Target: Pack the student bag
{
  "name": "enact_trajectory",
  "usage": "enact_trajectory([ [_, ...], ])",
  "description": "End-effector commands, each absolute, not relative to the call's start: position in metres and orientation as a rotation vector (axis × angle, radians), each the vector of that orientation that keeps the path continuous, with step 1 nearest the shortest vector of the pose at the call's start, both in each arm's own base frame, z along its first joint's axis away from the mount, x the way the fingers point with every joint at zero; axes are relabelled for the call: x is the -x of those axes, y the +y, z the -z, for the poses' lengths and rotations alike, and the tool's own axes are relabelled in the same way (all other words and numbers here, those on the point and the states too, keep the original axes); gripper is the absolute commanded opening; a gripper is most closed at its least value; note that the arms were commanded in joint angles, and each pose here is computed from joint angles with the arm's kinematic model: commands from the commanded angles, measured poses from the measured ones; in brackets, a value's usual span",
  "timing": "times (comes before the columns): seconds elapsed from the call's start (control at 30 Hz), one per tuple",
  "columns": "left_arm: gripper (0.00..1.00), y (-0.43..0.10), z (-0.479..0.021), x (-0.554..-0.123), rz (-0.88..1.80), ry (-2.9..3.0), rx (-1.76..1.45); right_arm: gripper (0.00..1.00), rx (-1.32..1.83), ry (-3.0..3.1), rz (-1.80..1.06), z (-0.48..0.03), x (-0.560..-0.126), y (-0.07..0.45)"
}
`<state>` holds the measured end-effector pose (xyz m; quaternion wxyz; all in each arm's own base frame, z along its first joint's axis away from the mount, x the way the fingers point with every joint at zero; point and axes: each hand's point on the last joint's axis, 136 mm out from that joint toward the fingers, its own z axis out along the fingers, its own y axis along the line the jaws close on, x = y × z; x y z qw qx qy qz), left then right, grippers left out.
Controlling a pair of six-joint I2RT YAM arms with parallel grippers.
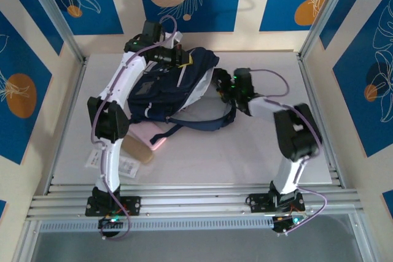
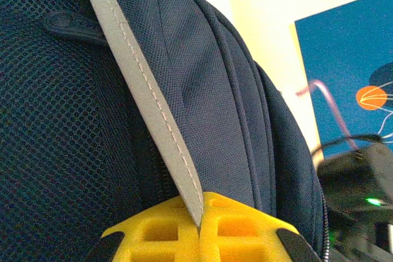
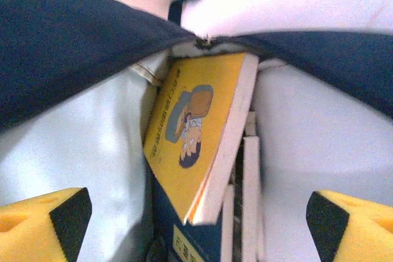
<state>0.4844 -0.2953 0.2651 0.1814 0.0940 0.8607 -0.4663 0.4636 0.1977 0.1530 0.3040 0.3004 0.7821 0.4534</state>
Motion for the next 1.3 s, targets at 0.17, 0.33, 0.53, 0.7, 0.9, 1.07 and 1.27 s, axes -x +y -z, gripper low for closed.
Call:
enact_trajectory([
  [0.17,0.0,-0.331,-0.257,-0.504,1.237,2.359,-0.333,0.89,-0.749,2.129,-0.597,-0.175,-0.364,0.114],
  [0.33,0.0,-0.382,-0.231,-0.494,1.128,2.388,-0.467,0.87,-0.708,2.106,-0.485,-0.194,-0.312,0.091],
  [0.53,0.13,-0.435,-0.226,-0.467,1.085,2.326,-0.626,0.88,-0.553,2.126,-0.497,-0.196,-0.272,0.09],
  [0.7,0.6,-0.426,-0.25,-0.46,1.072,2.329,-0.581,0.88,-0.387,2.166,-0.515,-0.2,-0.261,0.104],
  [0.9,0.7,-0.365,-0.339,-0.433,0.879,2.253,-0.487,0.87,-0.092,2.164,-0.586,-0.221,-0.252,0.144],
  [1.07,0.71,-0.287,-0.36,-0.392,0.765,2.262,-0.242,0.86,0.083,2.185,-0.604,-0.224,-0.244,0.18],
  [1.27,0.85,-0.202,-0.325,-0.335,0.661,2.352,0.046,0.87,0.35,2.215,-0.53,-0.218,-0.234,0.235],
])
